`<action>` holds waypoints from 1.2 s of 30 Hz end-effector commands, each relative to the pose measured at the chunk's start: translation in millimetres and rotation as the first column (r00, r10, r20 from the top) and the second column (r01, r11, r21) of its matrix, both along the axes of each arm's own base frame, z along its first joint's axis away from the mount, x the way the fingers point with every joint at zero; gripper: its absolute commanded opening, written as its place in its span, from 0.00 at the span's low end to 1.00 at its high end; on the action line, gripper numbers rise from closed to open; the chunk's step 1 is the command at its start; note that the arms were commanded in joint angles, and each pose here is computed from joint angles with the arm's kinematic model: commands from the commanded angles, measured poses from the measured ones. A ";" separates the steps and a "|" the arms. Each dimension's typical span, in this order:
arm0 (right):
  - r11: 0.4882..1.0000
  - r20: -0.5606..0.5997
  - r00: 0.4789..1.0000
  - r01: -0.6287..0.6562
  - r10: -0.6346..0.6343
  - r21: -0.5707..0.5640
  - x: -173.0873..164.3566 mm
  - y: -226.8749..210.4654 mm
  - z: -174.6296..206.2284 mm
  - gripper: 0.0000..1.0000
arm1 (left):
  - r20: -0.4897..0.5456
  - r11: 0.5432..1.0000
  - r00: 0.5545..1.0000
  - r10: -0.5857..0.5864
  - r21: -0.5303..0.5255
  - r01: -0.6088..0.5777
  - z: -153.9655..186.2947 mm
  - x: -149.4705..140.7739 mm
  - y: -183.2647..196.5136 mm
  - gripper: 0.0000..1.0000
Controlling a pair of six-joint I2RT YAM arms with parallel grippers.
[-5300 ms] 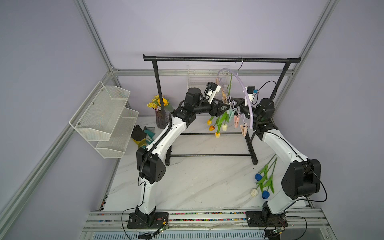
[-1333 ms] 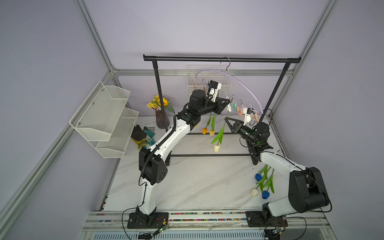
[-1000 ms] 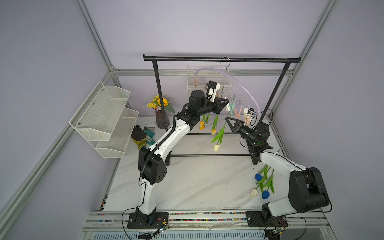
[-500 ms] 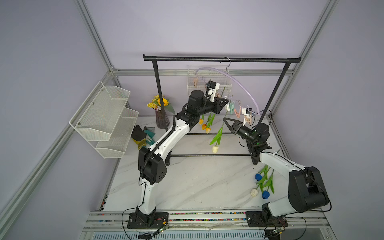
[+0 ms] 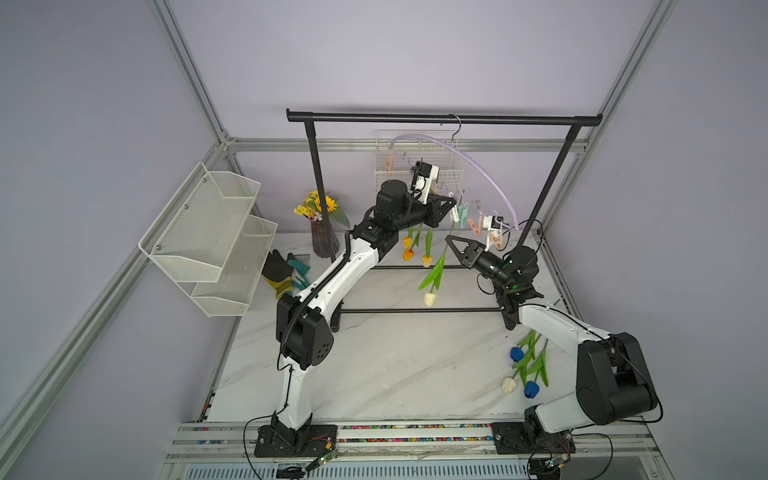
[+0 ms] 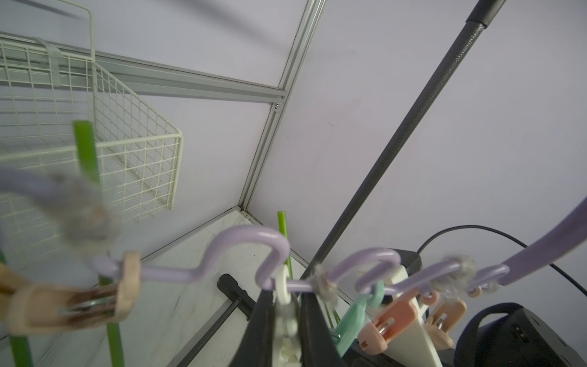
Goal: Dry the flowers on a clothes hanger
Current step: Clamp the flower onto the hanger.
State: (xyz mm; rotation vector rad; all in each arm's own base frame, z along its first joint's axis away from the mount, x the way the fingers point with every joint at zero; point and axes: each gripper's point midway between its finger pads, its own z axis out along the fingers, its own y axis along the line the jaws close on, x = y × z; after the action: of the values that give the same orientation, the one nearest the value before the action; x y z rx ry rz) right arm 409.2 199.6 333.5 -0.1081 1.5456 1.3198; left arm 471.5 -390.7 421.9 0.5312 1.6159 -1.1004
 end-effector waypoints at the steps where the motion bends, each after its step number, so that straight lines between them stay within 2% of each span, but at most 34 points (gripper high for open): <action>1: 1.000 0.025 1.000 -0.004 0.004 -0.010 1.7 3.7 6.6 0.00 | 0.040 0.999 0.999 -0.004 -0.046 0.006 27.0 -8.0 8.4 0.09; 16: 0.999 0.012 1.000 0.028 -0.028 -0.022 14.0 2.6 12.0 0.00 | 0.036 0.999 0.999 -0.007 -0.036 0.009 22.2 -7.2 8.9 0.10; 18: 0.999 0.012 1.000 0.029 -0.029 -0.021 14.1 2.4 11.8 0.00 | 0.035 0.999 0.999 -0.005 -0.038 0.006 21.8 -6.6 9.9 0.15; 22: 0.999 0.011 1.000 0.030 -0.030 -0.022 13.8 2.4 11.0 0.00 | 0.038 0.999 0.999 0.005 -0.048 -0.004 24.8 -5.8 14.7 0.33; 26: 0.999 0.007 0.999 0.032 -0.032 -0.022 14.4 2.1 9.9 0.00 | 0.046 0.999 0.999 0.011 -0.052 -0.008 28.3 -5.9 18.0 0.46; 36: 0.998 0.000 0.999 0.049 -0.049 -0.046 16.5 0.4 3.6 0.00 | 0.064 0.999 0.998 0.009 -0.044 -0.006 36.0 -11.3 27.1 0.63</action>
State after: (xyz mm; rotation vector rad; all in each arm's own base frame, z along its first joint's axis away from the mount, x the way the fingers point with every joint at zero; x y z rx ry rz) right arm 422.9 199.5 332.3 -0.0910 1.5783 1.2753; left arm 479.7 -380.7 406.3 0.5075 1.6532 -1.1078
